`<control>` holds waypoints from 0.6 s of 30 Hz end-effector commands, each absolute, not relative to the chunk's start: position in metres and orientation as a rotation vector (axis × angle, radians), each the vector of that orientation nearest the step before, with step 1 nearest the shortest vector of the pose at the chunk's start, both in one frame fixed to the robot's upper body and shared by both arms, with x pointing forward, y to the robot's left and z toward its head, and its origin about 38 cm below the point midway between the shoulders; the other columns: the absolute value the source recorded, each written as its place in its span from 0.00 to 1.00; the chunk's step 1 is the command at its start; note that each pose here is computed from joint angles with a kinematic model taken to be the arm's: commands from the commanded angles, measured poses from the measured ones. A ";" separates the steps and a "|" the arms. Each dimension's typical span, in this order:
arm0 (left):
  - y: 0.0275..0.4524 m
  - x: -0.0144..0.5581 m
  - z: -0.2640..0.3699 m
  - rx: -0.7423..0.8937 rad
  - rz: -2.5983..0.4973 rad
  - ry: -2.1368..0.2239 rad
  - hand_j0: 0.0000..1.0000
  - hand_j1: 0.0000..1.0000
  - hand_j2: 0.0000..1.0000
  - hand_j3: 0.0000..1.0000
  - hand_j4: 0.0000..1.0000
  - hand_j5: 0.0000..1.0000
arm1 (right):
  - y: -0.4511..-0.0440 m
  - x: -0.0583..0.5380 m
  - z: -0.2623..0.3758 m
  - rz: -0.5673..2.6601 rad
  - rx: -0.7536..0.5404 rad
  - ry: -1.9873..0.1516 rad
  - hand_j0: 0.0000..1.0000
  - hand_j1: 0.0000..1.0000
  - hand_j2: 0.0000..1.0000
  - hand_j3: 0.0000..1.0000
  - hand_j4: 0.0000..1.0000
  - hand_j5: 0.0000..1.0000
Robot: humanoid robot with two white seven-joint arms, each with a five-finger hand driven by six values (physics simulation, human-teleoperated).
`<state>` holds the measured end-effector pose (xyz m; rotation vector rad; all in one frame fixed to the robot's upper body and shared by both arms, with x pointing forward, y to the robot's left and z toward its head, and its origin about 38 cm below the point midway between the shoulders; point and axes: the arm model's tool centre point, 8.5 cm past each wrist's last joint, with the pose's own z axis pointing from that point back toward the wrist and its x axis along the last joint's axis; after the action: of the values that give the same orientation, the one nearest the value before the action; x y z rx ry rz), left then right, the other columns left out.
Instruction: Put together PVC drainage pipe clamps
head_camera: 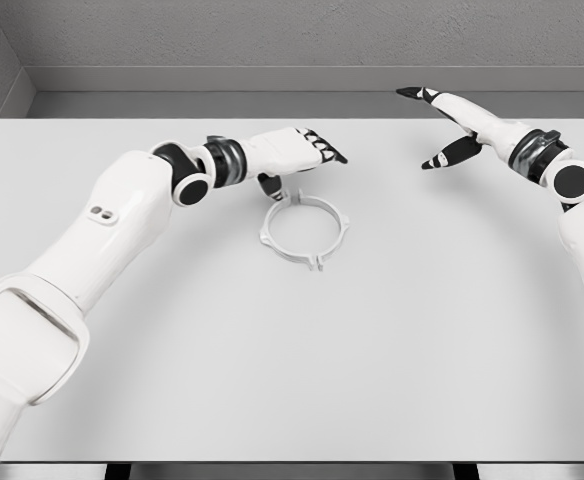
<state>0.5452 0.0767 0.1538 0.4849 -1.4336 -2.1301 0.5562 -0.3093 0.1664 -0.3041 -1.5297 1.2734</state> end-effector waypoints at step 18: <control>0.071 0.543 0.156 0.466 -2.131 -1.459 1.00 1.00 1.00 1.00 1.00 1.00 | -0.310 0.556 0.167 1.261 -0.301 -1.535 1.00 1.00 1.00 1.00 1.00 1.00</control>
<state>0.5431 0.0710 0.1552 0.4699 -1.4519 -2.1377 0.5559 -0.3095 0.1657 -0.3030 -1.5288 1.2723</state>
